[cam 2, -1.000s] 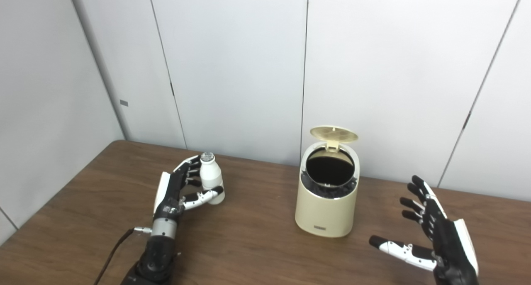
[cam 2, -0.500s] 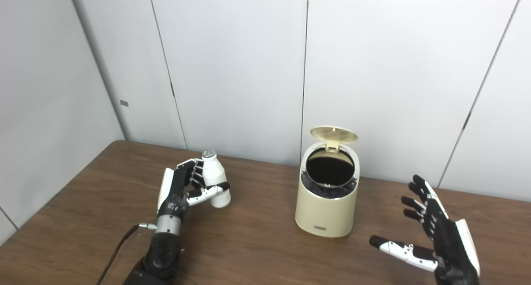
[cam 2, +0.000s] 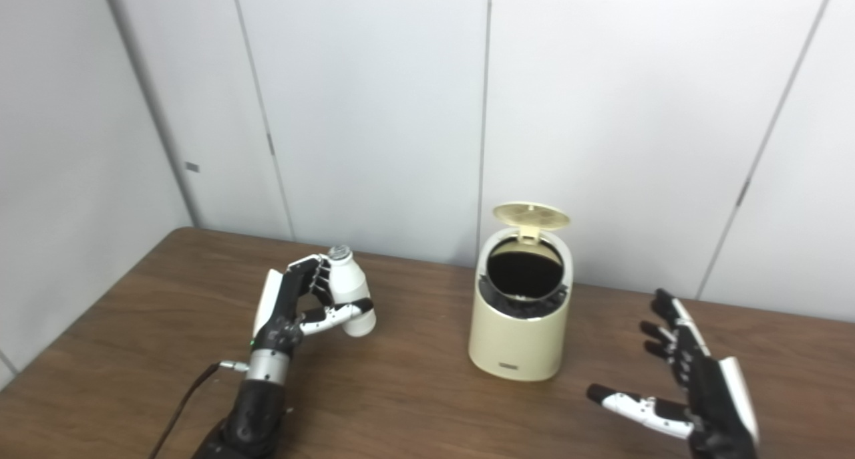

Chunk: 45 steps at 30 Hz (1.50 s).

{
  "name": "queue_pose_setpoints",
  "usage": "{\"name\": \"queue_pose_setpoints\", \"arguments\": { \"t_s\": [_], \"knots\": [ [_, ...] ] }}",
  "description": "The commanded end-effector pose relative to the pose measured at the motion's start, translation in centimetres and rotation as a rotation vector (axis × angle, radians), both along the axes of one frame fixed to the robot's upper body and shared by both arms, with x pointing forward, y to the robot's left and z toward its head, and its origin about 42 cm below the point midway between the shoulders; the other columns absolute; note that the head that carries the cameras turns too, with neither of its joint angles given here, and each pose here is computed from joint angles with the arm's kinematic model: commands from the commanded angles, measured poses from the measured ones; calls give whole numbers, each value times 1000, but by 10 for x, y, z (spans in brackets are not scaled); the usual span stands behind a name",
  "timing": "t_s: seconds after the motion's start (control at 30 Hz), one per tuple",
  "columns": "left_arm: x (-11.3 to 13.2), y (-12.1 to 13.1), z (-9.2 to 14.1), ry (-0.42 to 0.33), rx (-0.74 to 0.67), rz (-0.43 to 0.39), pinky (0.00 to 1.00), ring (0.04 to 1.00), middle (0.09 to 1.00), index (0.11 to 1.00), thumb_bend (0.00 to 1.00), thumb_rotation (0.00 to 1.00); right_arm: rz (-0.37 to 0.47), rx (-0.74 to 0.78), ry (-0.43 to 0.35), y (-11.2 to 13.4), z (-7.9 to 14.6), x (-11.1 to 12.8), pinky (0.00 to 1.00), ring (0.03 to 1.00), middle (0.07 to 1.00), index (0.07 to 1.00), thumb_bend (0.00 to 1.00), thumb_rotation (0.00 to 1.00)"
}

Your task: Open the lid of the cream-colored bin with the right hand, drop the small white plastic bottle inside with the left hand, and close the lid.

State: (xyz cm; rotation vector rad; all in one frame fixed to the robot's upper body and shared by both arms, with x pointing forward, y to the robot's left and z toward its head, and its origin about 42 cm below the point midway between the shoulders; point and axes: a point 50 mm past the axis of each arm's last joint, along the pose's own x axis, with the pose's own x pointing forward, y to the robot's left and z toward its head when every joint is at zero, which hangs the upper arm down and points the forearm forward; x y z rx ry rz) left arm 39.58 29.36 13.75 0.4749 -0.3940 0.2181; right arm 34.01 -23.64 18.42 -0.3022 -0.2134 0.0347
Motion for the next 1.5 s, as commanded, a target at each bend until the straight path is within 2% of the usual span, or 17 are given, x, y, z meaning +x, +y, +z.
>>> {"name": "queue_pose_setpoints", "arguments": {
  "t_s": [0.0,0.23,0.43,0.63,0.83,1.1,1.47],
  "knots": [
    [2,-4,26,-119,35,-61,358,426,487,512,503,0,13,-6,-112,3,14,7,775,827,915,930,736,98],
    [0,-29,70,-281,64,-157,352,424,497,504,504,0,16,-24,-128,7,0,14,737,805,898,918,794,239],
    [3,-46,106,-390,119,-229,372,434,495,496,504,0,17,-22,-132,12,-7,17,728,808,895,906,829,272],
    [11,-64,137,-473,124,-287,375,433,496,497,504,0,10,-32,-125,17,-11,20,735,811,894,904,848,300],
    [23,-74,157,-517,144,-315,373,436,499,492,504,0,7,-29,-130,22,-15,22,731,804,890,901,856,310],
    [30,-87,169,-546,121,-342,366,437,495,495,504,0,14,-23,-148,27,-20,26,733,803,891,895,864,324],
    [39,-118,159,-543,131,-375,380,438,486,490,505,0,9,-14,-158,32,-17,25,724,804,894,892,840,304]
  ]
}}
